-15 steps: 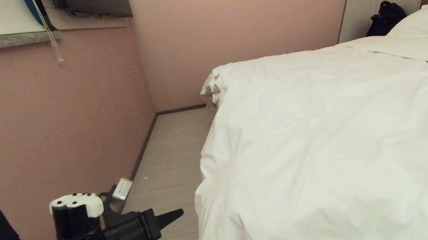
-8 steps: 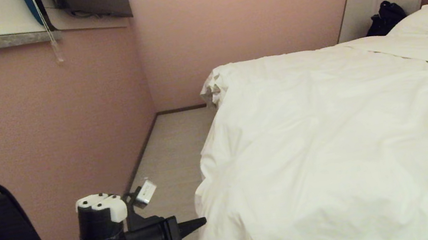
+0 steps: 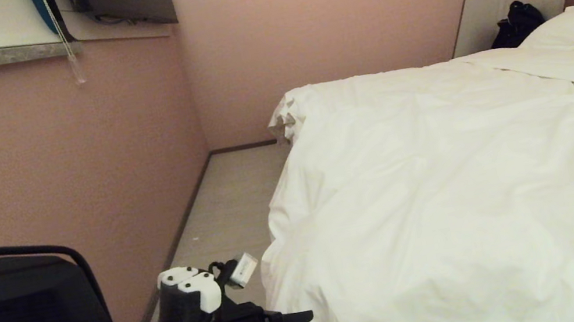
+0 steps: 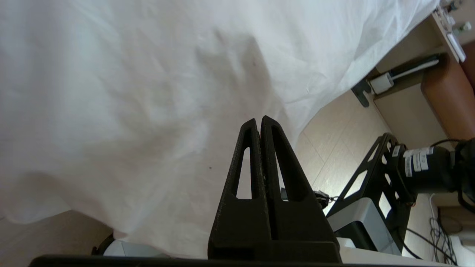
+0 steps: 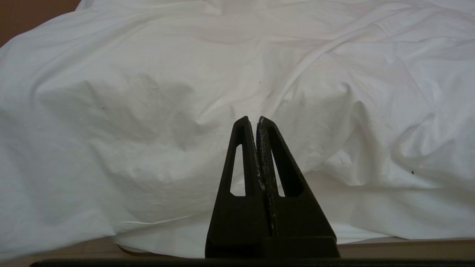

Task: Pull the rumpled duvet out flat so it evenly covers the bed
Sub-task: Flatten the corners of the folded blanket

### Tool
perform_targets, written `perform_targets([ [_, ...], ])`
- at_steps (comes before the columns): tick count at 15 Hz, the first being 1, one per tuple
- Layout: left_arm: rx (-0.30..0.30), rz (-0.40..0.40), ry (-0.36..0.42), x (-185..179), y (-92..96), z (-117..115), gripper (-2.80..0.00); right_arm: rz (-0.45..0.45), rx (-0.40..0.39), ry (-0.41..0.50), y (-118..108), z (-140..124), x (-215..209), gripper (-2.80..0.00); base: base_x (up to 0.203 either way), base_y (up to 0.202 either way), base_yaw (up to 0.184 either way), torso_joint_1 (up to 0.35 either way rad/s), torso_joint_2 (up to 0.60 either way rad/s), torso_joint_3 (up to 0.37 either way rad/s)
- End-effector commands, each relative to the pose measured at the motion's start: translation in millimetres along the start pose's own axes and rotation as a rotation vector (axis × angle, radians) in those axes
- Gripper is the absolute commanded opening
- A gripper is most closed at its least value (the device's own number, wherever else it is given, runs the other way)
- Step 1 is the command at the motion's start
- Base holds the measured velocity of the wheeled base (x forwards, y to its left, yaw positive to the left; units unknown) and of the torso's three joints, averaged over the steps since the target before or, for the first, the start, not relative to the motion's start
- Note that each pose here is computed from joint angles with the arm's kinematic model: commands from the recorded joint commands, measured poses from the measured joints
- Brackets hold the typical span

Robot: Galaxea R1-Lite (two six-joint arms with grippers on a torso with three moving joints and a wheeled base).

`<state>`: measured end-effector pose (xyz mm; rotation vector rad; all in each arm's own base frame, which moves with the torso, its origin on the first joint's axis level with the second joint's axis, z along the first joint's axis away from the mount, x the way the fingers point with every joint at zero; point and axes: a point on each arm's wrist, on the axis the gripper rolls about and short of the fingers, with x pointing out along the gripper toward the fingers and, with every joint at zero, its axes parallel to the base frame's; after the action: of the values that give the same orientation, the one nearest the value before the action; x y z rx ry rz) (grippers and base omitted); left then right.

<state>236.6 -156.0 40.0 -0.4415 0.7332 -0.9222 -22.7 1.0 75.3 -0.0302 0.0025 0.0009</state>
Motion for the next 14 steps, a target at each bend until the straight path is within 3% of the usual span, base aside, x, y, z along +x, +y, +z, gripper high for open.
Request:
perform_targets([
  [1,0.004,-0.011,0.009,3.8,-1.6,-1.9,-2.80,0.001,0.000,-0.001,0.0,0.0,-0.1,-2.80,0.000,0.000,0.000,0.000,0.00,0.000],
  [5,0.028,-0.012,0.025,5.8,-2.5,-4.0,-2.80,0.000,0.000,-0.001,0.0,0.0,-0.1,-2.80,0.000,0.000,0.000,0.000,0.00,0.000],
  [9,0.112,0.059,0.057,10.3,1.5,-3.6,-2.80,0.001,0.000,-0.001,0.0,0.0,-0.1,-2.80,0.000,0.000,0.000,0.000,0.00,0.000],
  [14,0.127,0.099,0.035,13.8,2.3,1.5,-2.80,0.000,0.000,-0.001,0.0,0.0,-0.1,-2.80,0.000,0.000,0.000,0.000,0.00,0.000],
])
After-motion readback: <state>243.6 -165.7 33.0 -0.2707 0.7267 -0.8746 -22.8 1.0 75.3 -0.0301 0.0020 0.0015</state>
